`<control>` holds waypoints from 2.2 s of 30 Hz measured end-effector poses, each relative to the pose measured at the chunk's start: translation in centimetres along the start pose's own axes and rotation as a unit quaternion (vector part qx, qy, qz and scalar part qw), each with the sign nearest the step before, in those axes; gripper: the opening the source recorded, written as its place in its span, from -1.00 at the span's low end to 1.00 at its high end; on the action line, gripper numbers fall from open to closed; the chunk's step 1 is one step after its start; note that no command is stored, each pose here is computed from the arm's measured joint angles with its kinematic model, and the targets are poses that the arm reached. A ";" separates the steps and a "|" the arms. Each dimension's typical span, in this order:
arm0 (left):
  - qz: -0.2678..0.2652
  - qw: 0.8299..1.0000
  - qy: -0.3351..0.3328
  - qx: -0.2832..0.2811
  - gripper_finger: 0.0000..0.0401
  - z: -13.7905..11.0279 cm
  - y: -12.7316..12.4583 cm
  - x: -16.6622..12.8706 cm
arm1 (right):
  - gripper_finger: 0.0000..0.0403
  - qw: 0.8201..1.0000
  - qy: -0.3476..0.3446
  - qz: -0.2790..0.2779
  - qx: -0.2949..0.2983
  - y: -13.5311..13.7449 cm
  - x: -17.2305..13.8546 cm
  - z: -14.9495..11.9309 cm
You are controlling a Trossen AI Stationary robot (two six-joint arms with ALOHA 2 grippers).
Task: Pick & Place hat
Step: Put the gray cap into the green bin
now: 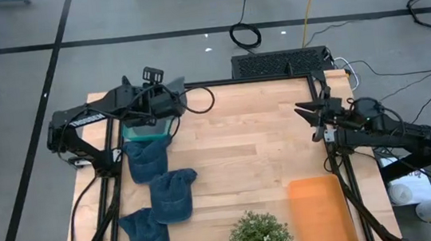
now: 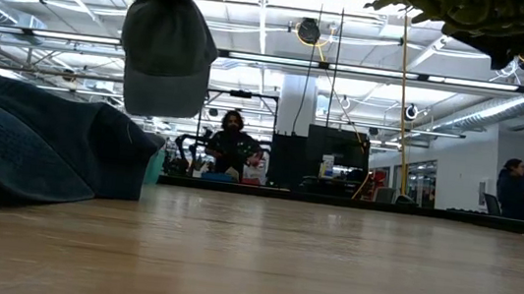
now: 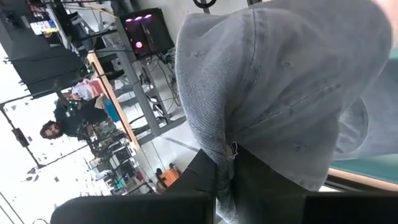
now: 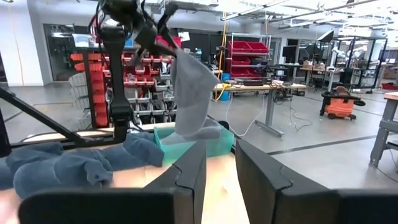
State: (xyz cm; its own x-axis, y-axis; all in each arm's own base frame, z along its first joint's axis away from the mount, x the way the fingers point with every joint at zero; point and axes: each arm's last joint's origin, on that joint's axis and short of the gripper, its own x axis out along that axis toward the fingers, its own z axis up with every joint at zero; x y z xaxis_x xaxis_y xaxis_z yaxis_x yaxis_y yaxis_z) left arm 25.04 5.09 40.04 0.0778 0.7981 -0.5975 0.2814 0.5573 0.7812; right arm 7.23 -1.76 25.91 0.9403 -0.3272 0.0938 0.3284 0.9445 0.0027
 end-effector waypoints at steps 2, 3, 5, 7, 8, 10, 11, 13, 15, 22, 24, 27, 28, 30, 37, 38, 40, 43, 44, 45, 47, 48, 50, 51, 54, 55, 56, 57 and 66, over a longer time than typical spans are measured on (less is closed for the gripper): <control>0.004 1.000 0.005 0.001 -0.89 -0.1 0.0 0.0 | -0.64 1.000 0.003 0.000 -0.004 0.0 0.0 -0.7; 0.007 1.000 0.008 0.001 -0.89 -0.2 0.0 0.0 | -0.64 1.000 0.002 0.000 -0.007 0.0 0.0 -1.0; 0.009 1.000 0.009 -0.003 -0.89 -0.5 0.1 -0.1 | -0.64 1.000 -0.003 0.000 -0.015 0.0 0.0 -1.5; 0.012 1.000 0.009 -0.011 -0.89 -0.9 0.3 -0.3 | -0.64 1.000 -0.012 0.000 -0.017 0.0 0.1 -1.9; 0.013 1.000 0.010 -0.012 -0.89 -1.1 0.3 -0.3 | -0.64 1.000 -0.019 -0.001 -0.018 0.1 0.2 -2.1; 0.012 1.000 0.010 -0.021 -0.89 -1.5 0.4 -0.4 | -0.64 1.000 -0.024 -0.001 -0.017 0.1 0.4 -2.8; 0.013 1.000 0.010 -0.024 -0.89 -1.7 0.5 -0.4 | -0.64 1.000 -0.024 -0.001 -0.018 0.1 0.5 -3.2; 0.013 0.999 0.010 -0.028 -0.89 -2.1 0.5 -0.6 | -0.64 1.000 -0.017 -0.001 -0.023 0.2 0.7 -4.1; 0.014 0.999 0.010 -0.038 -0.89 -2.5 0.6 -0.7 | -0.64 0.999 -0.024 -0.001 -0.031 0.2 1.0 -4.8; 0.027 0.999 0.016 -0.032 -0.89 -3.0 0.8 -0.9 | -0.64 0.997 -0.063 -0.009 -0.051 0.3 1.5 -6.9; 0.038 0.999 0.022 -0.031 -0.89 -3.1 0.9 -0.9 | -0.64 0.996 -0.081 -0.020 -0.045 0.2 1.4 -6.7; 0.038 0.999 0.022 -0.032 -0.89 -3.5 1.0 -1.0 | -0.64 0.996 -0.076 -0.047 -0.026 0.1 1.4 -6.8; 0.038 0.998 0.023 -0.033 -0.89 -3.6 1.0 -1.0 | -0.64 0.996 -0.071 -0.054 -0.020 0.0 1.4 -6.9; 0.038 0.998 0.026 -0.039 -0.89 -3.8 1.1 -0.9 | -0.64 0.996 -0.073 -0.055 -0.007 0.0 1.4 -6.9; 0.039 0.998 0.033 -0.044 -0.89 -4.6 1.5 -0.7 | -0.64 0.999 -0.014 -0.037 -0.001 0.1 1.6 -8.1; 0.041 0.998 0.037 -0.042 -0.89 -4.8 1.5 -0.7 | -0.64 0.999 -0.002 -0.036 -0.003 0.1 1.6 -8.3; 0.045 0.997 0.045 -0.040 -0.89 -5.0 1.7 -0.5 | -0.64 0.999 0.013 -0.037 -0.002 0.1 1.6 -8.6; 0.042 0.997 0.051 -0.041 -0.89 -5.2 1.8 -0.3 | -0.64 0.999 0.028 -0.036 -0.005 0.2 1.6 -8.9; 0.042 0.997 0.053 -0.041 -0.89 -5.2 1.9 -0.2 | -0.64 0.999 0.028 -0.036 -0.005 0.2 1.6 -8.9; 0.042 0.997 0.054 -0.040 -0.89 -5.3 1.9 -0.2 | -0.64 0.999 0.028 -0.036 -0.005 0.2 1.6 -8.9; 0.041 0.997 0.055 -0.036 -0.89 -5.3 1.9 -0.2 | -0.64 0.999 0.026 -0.036 -0.005 0.2 1.6 -8.9; 0.041 0.997 0.055 -0.036 -0.89 -5.3 1.9 -0.2 | -0.64 0.999 0.024 -0.036 -0.004 0.2 1.6 -8.9; 0.041 0.997 0.054 -0.038 -0.89 -5.3 1.9 -0.2 | -0.64 0.999 0.019 -0.036 -0.003 0.1 1.6 -8.8; 0.042 0.997 0.054 -0.042 -0.89 -5.3 1.9 -0.2 | -0.64 0.999 0.019 -0.036 -0.003 0.1 1.6 -8.8; 0.042 0.996 0.053 -0.053 -0.89 -5.3 1.9 -0.2 | -0.64 0.999 0.019 -0.036 -0.003 0.2 1.6 -8.8; 0.042 0.996 0.053 -0.055 -0.89 -5.3 1.9 -0.2 | -0.64 0.999 0.019 -0.036 -0.003 0.2 1.6 -8.8; 0.042 0.996 0.053 -0.054 -0.89 -5.3 1.9 -0.2 | -0.64 0.999 0.019 -0.036 -0.003 0.2 1.6 -8.8; 0.042 0.996 0.054 -0.051 -0.89 -5.3 1.9 -0.2 | -0.64 0.999 0.019 -0.036 -0.003 0.2 1.6 -8.8; 0.054 0.995 0.046 -0.075 -0.89 -5.7 1.8 -0.8 | -0.64 0.999 0.019 -0.036 -0.003 0.2 1.6 -8.8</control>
State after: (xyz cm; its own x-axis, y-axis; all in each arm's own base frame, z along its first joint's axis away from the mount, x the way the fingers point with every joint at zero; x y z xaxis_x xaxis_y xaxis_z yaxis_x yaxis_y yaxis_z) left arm 20.06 6.78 42.96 0.0091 0.8689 -0.4950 0.1301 0.4897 0.8621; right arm 9.54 -2.38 17.32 0.9166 -0.3960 0.0554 0.3965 0.9180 0.0014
